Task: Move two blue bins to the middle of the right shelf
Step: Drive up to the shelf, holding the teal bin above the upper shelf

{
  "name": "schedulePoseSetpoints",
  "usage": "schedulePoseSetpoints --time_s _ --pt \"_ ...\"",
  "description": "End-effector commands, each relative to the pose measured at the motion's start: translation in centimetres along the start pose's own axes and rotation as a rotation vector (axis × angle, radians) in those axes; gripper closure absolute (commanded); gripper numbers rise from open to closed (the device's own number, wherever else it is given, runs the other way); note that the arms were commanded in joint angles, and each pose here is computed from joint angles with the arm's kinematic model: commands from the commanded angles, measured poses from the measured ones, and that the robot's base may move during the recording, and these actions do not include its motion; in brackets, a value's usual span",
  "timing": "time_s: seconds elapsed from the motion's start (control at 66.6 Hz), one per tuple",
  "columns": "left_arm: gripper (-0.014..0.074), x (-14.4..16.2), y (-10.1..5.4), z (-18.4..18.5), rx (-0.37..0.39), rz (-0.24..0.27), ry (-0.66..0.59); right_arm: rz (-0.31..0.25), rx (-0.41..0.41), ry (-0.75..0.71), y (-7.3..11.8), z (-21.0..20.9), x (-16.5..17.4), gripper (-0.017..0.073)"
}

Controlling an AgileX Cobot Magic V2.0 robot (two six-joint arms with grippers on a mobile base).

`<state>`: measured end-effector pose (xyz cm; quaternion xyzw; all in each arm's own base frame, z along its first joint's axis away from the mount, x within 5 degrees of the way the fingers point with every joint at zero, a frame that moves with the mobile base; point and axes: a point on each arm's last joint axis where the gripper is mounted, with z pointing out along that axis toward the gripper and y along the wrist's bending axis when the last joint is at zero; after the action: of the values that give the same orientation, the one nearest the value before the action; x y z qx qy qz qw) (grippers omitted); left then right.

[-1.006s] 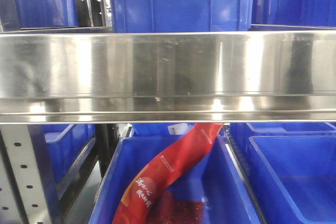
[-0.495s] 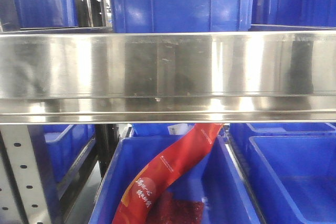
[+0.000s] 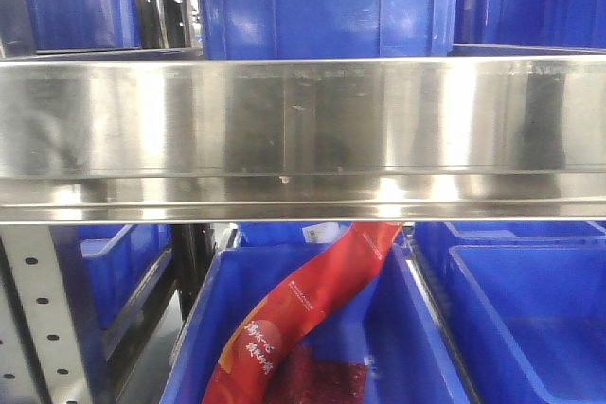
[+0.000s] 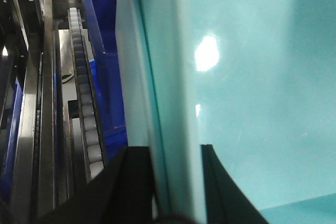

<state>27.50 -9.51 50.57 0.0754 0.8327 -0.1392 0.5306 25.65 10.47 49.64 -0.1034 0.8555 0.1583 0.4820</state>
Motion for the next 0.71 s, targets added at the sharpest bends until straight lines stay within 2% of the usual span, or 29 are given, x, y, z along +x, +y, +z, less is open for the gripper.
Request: schedulePoseSetpoints --time_s 0.0,0.225,0.405,0.51,0.691 --pt "0.0704 -1.7 -0.7 -1.5 0.060 -0.025 -0.156 -0.004 -0.043 -0.110 0.6 -1.0 -1.1 0.0713" --pt "0.0704 -1.7 -0.7 -1.5 0.063 -0.027 -0.158 0.002 -0.050 -0.105 0.6 -0.9 -1.0 0.0713" --pt "0.0704 0.4 -0.4 -0.1 0.030 -0.014 0.066 -0.036 0.023 0.030 -0.1 0.6 0.1 0.0713" --pt "0.0704 2.1 -0.1 2.5 0.005 -0.012 0.198 -0.052 0.066 0.121 -0.7 2.6 1.0 0.0713" --pt "0.0704 5.0 0.4 6.7 -0.018 -0.016 0.336 -0.065 0.102 0.231 -1.5 6.6 3.1 0.0713"
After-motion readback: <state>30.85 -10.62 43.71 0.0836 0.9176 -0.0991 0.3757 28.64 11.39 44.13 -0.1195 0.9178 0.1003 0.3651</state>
